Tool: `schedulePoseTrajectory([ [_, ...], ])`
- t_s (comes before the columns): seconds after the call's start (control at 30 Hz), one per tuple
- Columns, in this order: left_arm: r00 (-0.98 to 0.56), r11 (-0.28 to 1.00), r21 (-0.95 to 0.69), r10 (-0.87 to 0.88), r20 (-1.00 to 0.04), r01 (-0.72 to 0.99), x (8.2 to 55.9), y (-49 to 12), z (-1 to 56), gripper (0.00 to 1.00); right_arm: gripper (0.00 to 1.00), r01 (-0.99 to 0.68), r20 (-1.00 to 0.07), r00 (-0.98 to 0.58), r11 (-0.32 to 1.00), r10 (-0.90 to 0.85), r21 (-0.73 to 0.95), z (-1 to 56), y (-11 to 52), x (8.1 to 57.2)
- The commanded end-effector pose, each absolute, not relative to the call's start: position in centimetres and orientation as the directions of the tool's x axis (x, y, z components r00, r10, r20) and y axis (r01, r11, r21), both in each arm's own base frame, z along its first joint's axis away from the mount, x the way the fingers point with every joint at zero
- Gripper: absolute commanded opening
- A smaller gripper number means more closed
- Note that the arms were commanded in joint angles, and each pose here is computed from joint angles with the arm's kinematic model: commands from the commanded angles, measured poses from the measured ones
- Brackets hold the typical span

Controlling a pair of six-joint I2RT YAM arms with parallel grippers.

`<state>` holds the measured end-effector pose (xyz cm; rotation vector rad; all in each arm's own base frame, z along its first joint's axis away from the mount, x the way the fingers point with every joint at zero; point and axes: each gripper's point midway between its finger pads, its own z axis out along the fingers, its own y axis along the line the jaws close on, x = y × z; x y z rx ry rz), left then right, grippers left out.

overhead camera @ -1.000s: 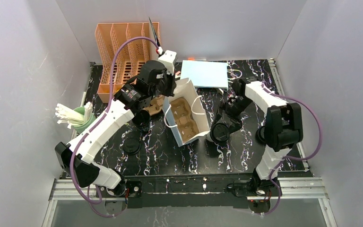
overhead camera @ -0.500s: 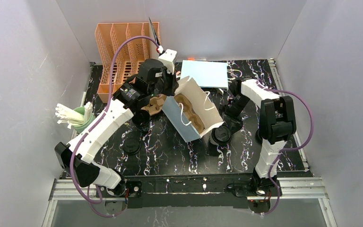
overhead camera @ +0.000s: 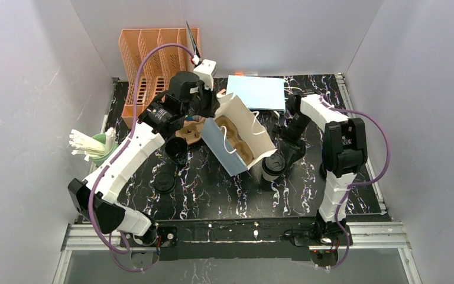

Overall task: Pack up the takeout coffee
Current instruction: Place the coffee cup at the center of the board, then pick up the coffee cup from the center of the board.

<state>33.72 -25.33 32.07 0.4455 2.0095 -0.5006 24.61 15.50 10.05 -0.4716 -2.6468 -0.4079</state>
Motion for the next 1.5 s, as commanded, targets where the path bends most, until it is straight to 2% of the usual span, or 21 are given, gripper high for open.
schedulePoseTrajectory([
  [0.0, -0.432, 0.848, -0.162, 0.086, -0.898, 0.505, 33.5, -24.4, 33.3, 0.00, 0.98, 0.380, 0.339, -0.893, 0.898, 0.295, 0.220, 12.8, 14.9, 25.9],
  [0.27, -0.428, 0.867, -0.126, 0.108, -0.897, 0.483, 33.3, -22.7, 33.3, 0.00, 0.98, 0.334, 0.146, -0.940, 0.916, 0.307, 0.225, 16.1, 13.5, 26.9],
  [0.4, -0.420, 0.874, -0.110, 0.114, -0.900, 0.473, 33.6, -21.7, 34.0, 0.00, 0.98, 0.237, -0.065, -0.964, 0.946, 0.257, 0.221, 18.5, 11.9, 26.0],
  [0.5, -0.421, 0.868, -0.112, 0.118, -0.899, 0.483, 33.4, -21.6, 34.0, 0.00, 0.98, 0.120, -0.259, -0.945, 0.950, 0.198, 0.288, 19.9, 12.3, 25.7],
  [0.6, -0.426, 0.856, -0.128, 0.115, -0.897, 0.501, 32.9, -21.8, 33.9, 0.00, 0.98, 0.064, -0.364, -0.919, 0.967, 0.154, 0.247, 19.7, 13.0, 24.7],
  [0.93, -0.494, 0.885, -0.206, 0.031, -0.869, 0.419, 32.7, -19.7, 32.1, 0.00, 0.98, 0.059, -0.472, -0.873, 0.986, 0.126, 0.154, 19.1, 17.0, 23.4],
  [1.17, -0.532, 0.887, -0.257, -0.016, -0.847, 0.383, 33.2, -18.7, 30.9, 0.00, 0.98, 0.050, -0.486, -0.868, 0.990, 0.107, 0.129, 18.0, 17.0, 23.3],
  [1.47, -0.548, 0.887, -0.275, -0.030, -0.836, 0.371, 33.6, -18.1, 30.4, 0.00, 0.98, 0.034, -0.446, -0.892, 0.994, 0.076, 0.103, 16.1, 17.5, 23.4],
])
